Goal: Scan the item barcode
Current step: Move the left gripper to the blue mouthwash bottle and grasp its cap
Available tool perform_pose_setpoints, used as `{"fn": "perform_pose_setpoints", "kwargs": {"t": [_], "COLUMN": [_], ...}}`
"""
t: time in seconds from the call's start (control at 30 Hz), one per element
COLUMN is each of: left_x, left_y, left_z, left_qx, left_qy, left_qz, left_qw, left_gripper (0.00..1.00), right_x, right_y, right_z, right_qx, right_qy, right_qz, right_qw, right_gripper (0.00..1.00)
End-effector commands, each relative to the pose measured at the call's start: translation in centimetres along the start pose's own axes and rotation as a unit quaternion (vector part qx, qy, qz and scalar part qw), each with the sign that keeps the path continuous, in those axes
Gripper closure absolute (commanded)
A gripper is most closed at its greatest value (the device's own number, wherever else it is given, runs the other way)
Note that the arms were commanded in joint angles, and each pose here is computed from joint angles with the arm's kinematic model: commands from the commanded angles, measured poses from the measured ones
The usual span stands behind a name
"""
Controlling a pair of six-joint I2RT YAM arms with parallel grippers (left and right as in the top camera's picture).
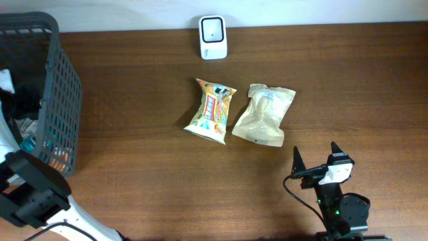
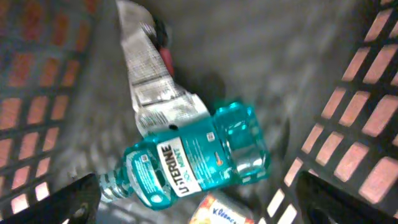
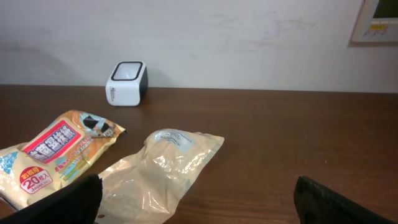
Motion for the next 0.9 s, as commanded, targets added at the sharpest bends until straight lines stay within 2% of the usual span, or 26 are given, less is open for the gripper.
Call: {"fn": "perform_pose_setpoints", "kwargs": {"t": [0.0,0.17,0.23,0.3,0.33,0.43,0.53,0.67,0.87], "left_x": [1.0,1.5,1.6,1.6,1.6,1.6,1.9,2.6,2.3], "left_y": [-2.1,-3.4,-3.4,-3.5,-3.5,-3.9,-5.2,-8.3,-11.0], "left_z": [0.1,-0.1,-0.9,-0.9,-0.9,-0.7,-0.6,0.1,0.9], "left_qx": [-0.001,0.017,0.053,0.057,0.058,0.064,0.081,0.093,0.086], "left_qy": [-0.088,-0.216,-0.291,-0.347,-0.376,-0.432,-0.452,-0.444,-0.44], "left_qz": [0.033,0.049,0.04,0.036,0.035,0.035,0.043,0.076,0.078], "left_qw": [0.996,0.975,0.954,0.935,0.924,0.899,0.887,0.888,0.891], "left_gripper": [0.01,0.01,0.06,0.04,0.0,0.0,0.0,0.0,0.09], "right_x": [0.3,0.3,0.3,0.3,0.3,0.3,0.3,0.3,0.3], "right_y": [0.0,0.0,0.0,0.0,0.0,0.0,0.0,0.0,0.0], "right_z": [-0.2,-0.2,-0.2,-0.2,-0.2,-0.2,-0.2,-0.2,-0.2], "right_qx": [0.008,0.008,0.008,0.008,0.008,0.008,0.008,0.008,0.008], "right_qy": [-0.002,-0.002,-0.002,-0.002,-0.002,-0.002,-0.002,-0.002,-0.002], "right_qz": [0.003,0.003,0.003,0.003,0.003,0.003,0.003,0.003,0.003], "right_qw": [1.0,1.0,1.0,1.0,1.0,1.0,1.0,1.0,1.0], "right_gripper": [0.02,0.02,0.02,0.02,0.02,0.02,0.01,0.02,0.02]}}
Point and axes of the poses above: each gripper's point midway between its finger pads, its own y axis back along the fingers, its own z axis along the line the jaws close on, x = y × z, the point moved 6 cm from there along y, back along the fingers, and after that the axes turned 12 degrees about y, right-handed, at the moved point
